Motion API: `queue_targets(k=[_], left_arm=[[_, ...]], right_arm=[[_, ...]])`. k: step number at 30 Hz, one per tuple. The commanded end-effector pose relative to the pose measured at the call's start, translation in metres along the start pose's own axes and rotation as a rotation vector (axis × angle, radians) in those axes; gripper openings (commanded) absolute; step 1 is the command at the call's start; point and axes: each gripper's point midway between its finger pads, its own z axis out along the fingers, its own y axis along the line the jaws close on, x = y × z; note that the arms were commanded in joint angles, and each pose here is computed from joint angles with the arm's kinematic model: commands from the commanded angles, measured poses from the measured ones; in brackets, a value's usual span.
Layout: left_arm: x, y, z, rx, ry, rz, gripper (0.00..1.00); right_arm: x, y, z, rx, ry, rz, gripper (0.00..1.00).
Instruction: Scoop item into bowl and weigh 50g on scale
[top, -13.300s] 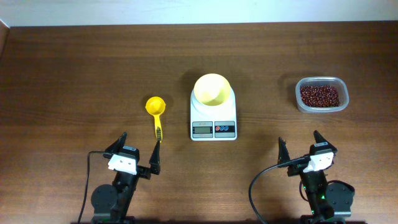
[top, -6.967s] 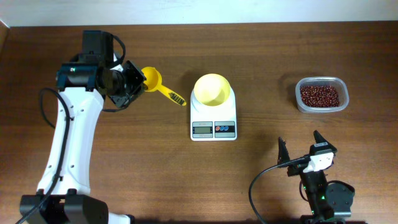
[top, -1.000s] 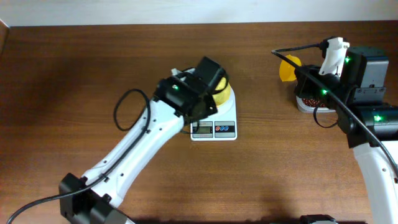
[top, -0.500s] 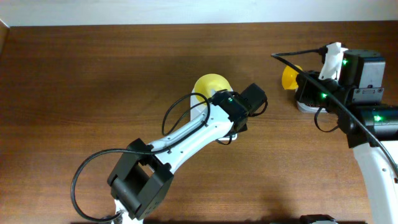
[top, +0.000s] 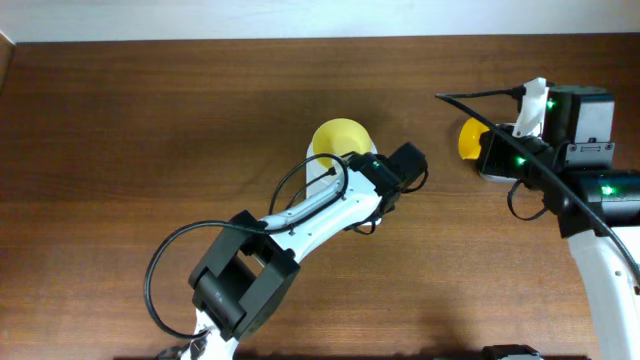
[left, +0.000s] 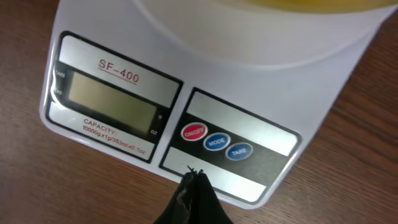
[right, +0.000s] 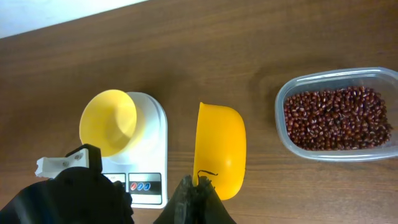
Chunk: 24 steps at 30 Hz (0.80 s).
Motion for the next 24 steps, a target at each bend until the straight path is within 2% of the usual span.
queue_targets(k=[1,4,24], left_arm=[[0.006,0.007,0.023,-0.054,-0.003,-0.008,0.0],[0.006,0.006,0.036,-0.071,-0.016,-0.005,0.0],[-0.012,0.005,0.035,-0.073,-0.116,-0.012,0.0]], right_arm=[[-0.005,-0.008,-0.011,0.05,-0.026,-0.008,0.04],[-0.002,-0.009,-0.011,0.054,-0.014,-0.007,0.04],[0.004,-0.011,-0.011,0.067,0.012,-0.003,0.04]])
